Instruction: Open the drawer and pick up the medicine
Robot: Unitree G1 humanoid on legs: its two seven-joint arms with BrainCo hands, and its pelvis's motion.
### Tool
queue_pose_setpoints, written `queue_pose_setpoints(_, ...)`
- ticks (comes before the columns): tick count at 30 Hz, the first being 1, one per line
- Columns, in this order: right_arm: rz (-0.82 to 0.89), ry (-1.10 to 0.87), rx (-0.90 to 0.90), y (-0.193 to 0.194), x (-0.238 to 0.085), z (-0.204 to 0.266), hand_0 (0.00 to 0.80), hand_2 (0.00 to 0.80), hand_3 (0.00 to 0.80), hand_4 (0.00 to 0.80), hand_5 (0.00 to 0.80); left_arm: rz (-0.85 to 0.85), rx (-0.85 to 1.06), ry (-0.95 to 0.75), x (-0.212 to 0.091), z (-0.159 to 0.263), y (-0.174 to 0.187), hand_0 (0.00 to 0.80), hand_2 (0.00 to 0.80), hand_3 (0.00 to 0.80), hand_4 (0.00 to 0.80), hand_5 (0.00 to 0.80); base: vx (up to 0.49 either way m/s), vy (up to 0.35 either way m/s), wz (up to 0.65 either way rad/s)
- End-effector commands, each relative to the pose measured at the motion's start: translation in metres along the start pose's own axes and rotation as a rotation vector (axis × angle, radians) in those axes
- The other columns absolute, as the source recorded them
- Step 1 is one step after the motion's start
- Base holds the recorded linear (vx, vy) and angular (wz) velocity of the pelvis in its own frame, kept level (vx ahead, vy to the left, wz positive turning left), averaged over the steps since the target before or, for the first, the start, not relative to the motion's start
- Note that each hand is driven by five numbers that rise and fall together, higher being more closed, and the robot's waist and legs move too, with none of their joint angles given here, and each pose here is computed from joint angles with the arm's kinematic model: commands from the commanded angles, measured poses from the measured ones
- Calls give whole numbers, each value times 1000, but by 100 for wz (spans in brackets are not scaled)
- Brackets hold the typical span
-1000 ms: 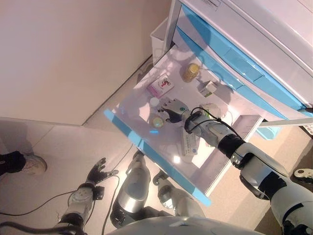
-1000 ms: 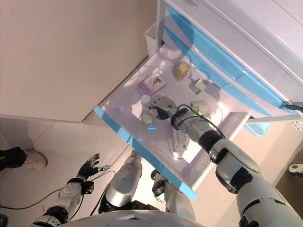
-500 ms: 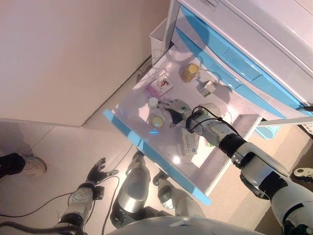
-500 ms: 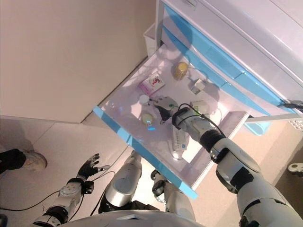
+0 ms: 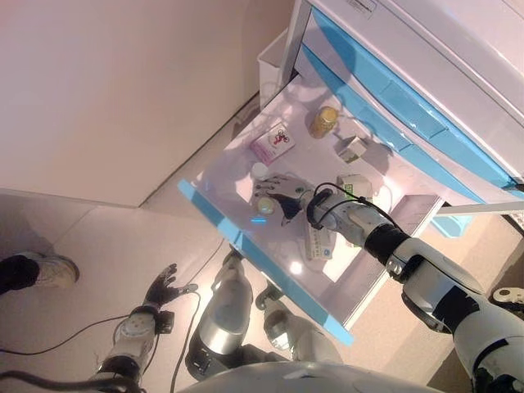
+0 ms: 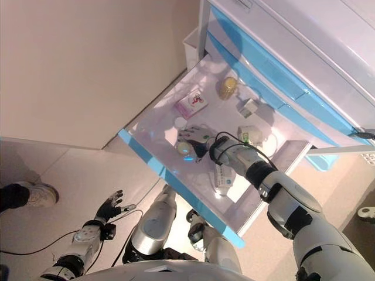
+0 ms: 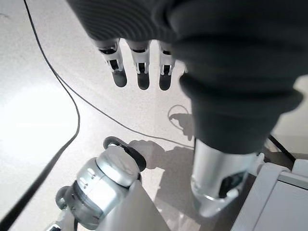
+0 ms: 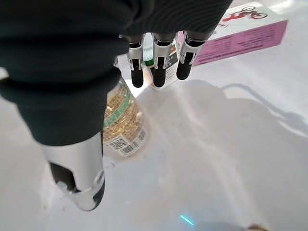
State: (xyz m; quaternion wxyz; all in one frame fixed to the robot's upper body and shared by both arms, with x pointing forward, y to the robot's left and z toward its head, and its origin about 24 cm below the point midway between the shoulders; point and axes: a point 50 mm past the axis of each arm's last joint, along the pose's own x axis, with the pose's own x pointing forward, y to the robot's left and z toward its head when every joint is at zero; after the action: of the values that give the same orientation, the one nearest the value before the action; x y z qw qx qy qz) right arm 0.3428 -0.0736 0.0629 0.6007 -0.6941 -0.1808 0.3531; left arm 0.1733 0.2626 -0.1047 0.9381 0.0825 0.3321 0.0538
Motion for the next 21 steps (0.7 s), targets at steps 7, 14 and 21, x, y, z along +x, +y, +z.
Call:
queue_pose_setpoints(7,-190,-145,-8,-29,8,30,0,0,0,0,0,-1,5,18,-6,-10,3,0,0,0,0,0,0,0,0)
queue_pose_setpoints(14,-179,-129,-14,-28,8,29,0,0,0,0,0,-6,-1,14,-7,-10,1,0,0,0,0,0,-19,27,1)
queue_pose_setpoints(21,-135,-112,-26,-22,9,26,800,800,800,800,800,-3,-5,14,-7,-11,3,0,0,0,0,0,14,-6,0)
